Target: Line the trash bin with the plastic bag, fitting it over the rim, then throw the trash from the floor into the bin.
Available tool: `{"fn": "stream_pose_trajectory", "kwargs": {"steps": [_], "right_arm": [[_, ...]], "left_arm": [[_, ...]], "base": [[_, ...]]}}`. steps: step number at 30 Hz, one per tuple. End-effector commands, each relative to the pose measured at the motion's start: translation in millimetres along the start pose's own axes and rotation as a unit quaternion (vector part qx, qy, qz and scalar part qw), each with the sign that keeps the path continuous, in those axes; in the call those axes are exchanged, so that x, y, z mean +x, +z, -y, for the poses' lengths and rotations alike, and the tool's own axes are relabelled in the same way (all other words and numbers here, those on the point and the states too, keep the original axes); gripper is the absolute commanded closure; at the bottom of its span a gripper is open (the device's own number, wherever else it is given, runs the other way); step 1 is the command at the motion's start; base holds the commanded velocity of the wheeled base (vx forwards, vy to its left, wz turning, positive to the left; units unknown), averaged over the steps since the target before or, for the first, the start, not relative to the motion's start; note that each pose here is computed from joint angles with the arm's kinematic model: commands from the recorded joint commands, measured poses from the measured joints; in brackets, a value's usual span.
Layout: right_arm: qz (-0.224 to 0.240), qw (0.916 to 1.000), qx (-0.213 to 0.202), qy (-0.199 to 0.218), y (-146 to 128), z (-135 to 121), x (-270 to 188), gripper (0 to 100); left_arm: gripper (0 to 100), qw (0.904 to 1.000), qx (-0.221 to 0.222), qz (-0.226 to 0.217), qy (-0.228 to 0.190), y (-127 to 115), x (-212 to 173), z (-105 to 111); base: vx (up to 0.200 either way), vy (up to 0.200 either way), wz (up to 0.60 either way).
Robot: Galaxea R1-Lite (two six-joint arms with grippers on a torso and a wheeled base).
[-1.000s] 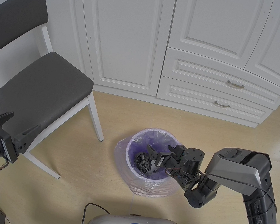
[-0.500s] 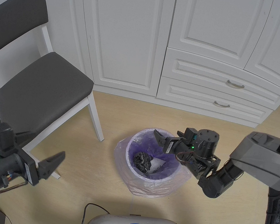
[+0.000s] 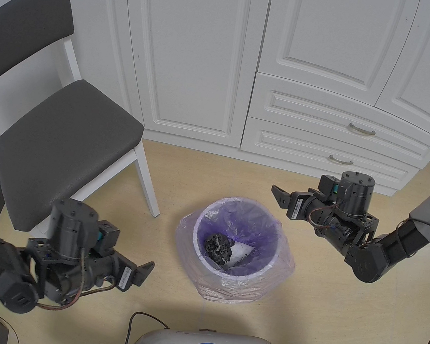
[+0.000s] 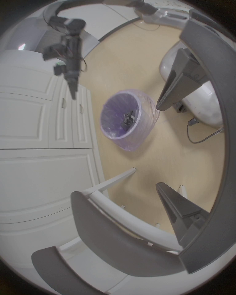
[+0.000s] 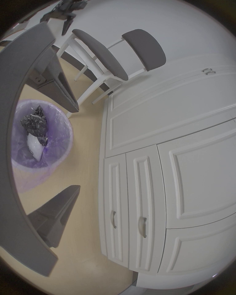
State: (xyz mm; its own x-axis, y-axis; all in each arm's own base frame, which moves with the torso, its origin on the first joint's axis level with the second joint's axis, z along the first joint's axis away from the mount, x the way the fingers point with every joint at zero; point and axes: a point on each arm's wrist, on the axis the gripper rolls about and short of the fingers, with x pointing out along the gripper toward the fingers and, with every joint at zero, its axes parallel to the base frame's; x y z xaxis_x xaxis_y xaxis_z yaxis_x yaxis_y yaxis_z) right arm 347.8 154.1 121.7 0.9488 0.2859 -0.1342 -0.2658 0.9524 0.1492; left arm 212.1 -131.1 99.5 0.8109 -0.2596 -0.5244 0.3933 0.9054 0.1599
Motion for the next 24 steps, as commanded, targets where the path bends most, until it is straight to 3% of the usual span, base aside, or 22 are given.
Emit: {"fn": "stream_pose_trajectory", "kwargs": {"steps": [1, 5, 10, 16, 24], "right_arm": [[0.007, 0.9991, -0.025, -0.033, 23.7, 21.6, -16.5, 0], [0.009, 0.9987, -0.027, -0.042, 25.5, 28.1, -15.2, 0], [0.013, 0.9986, -0.026, -0.045, 28.5, 29.8, -13.1, 0], [0.012, 0.9980, -0.034, -0.053, 28.5, 35.5, -12.8, 0], [0.012, 0.9977, -0.033, -0.058, 28.5, 40.0, -12.0, 0]], "left_arm": [[0, 0.9958, 0.041, -0.060, 0.057, -51.6, 157.1, -19.6], [0, 0.9954, 0.046, -0.052, 0.066, -48.8, 190.9, -31.5], [0, 0.9961, 0.038, -0.064, 0.049, -31.1, 223.0, -43.7], [0, 0.9963, 0.036, -0.071, 0.031, -8.1, 257.9, -48.0], [0, 0.9956, 0.037, -0.081, 0.029, 3.2, 298.0, -48.9]], "base": [[0.000, 0.000, 0.00], [0.000, 0.000, 0.00], [0.000, 0.000, 0.00], [0.000, 0.000, 0.00], [0.000, 0.000, 0.00]]}}
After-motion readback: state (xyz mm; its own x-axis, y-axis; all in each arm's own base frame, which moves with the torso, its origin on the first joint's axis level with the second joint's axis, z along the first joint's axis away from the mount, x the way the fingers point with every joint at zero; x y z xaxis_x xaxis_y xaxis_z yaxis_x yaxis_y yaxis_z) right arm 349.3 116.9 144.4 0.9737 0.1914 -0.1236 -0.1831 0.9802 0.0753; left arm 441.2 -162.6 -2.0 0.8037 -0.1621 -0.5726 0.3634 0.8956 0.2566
